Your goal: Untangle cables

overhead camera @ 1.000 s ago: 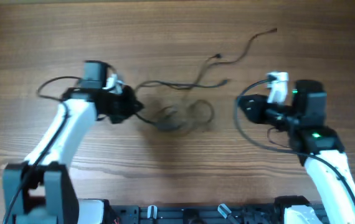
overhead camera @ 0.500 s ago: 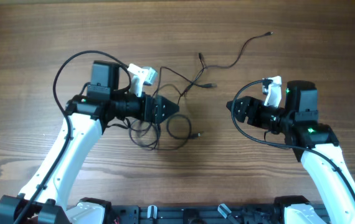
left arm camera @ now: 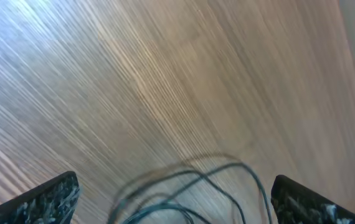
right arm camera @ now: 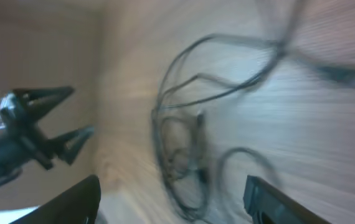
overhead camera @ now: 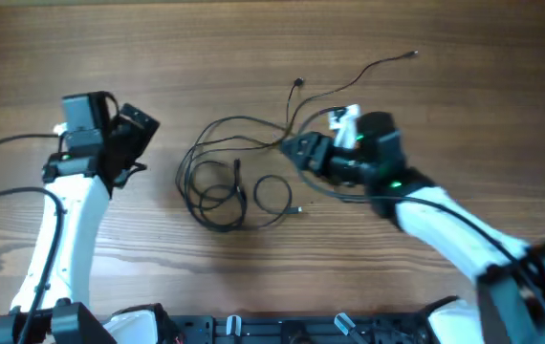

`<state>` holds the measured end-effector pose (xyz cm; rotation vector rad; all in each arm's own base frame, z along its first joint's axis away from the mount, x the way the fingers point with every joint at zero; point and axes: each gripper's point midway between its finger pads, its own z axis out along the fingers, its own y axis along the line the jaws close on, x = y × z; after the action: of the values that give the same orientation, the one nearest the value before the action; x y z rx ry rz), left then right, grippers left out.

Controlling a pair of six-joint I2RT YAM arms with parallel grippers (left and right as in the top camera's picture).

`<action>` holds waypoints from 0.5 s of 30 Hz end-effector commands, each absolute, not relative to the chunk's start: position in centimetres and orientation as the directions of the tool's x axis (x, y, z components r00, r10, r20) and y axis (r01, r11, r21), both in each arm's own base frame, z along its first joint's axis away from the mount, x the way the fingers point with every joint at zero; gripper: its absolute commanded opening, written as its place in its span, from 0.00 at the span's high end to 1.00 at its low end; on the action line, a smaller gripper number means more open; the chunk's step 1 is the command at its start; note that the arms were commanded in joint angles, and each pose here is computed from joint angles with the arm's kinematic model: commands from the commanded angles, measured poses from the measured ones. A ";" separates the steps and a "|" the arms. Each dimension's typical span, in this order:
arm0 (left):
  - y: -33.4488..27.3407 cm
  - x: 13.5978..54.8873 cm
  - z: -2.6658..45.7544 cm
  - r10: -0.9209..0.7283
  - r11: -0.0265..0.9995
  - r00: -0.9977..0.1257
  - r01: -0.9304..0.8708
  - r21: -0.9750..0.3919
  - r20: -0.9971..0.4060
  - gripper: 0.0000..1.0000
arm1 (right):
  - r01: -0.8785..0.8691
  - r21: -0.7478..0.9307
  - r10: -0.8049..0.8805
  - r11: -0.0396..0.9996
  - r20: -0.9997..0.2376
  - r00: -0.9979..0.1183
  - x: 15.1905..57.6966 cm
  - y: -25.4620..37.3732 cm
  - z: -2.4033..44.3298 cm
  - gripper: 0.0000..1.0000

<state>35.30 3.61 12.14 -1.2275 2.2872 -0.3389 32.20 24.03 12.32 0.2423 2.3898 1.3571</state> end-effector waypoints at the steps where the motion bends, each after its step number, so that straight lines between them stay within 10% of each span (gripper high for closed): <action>1: 4.7 34.4 12.2 -0.863 0.506 -0.425 -0.732 -0.456 -0.274 0.00 | 0.267 0.874 0.530 0.406 0.012 -0.848 33.3 28.7 7.5 0.30; 13: 4.7 34.1 12.0 -0.863 0.505 -0.428 -0.737 -0.449 -0.268 0.00 | 0.219 0.916 0.604 0.337 -0.032 -0.797 38.9 36.8 3.6 0.36; 15: 4.7 34.1 12.0 -0.863 0.505 -0.428 -0.737 -0.449 -0.268 0.00 | 0.285 0.864 0.615 0.415 -0.035 -0.787 39.9 37.6 2.5 0.66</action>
<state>33.98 4.51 11.49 -1.3060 2.3105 -0.3477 38.84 36.92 3.55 0.7246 2.2843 1.4270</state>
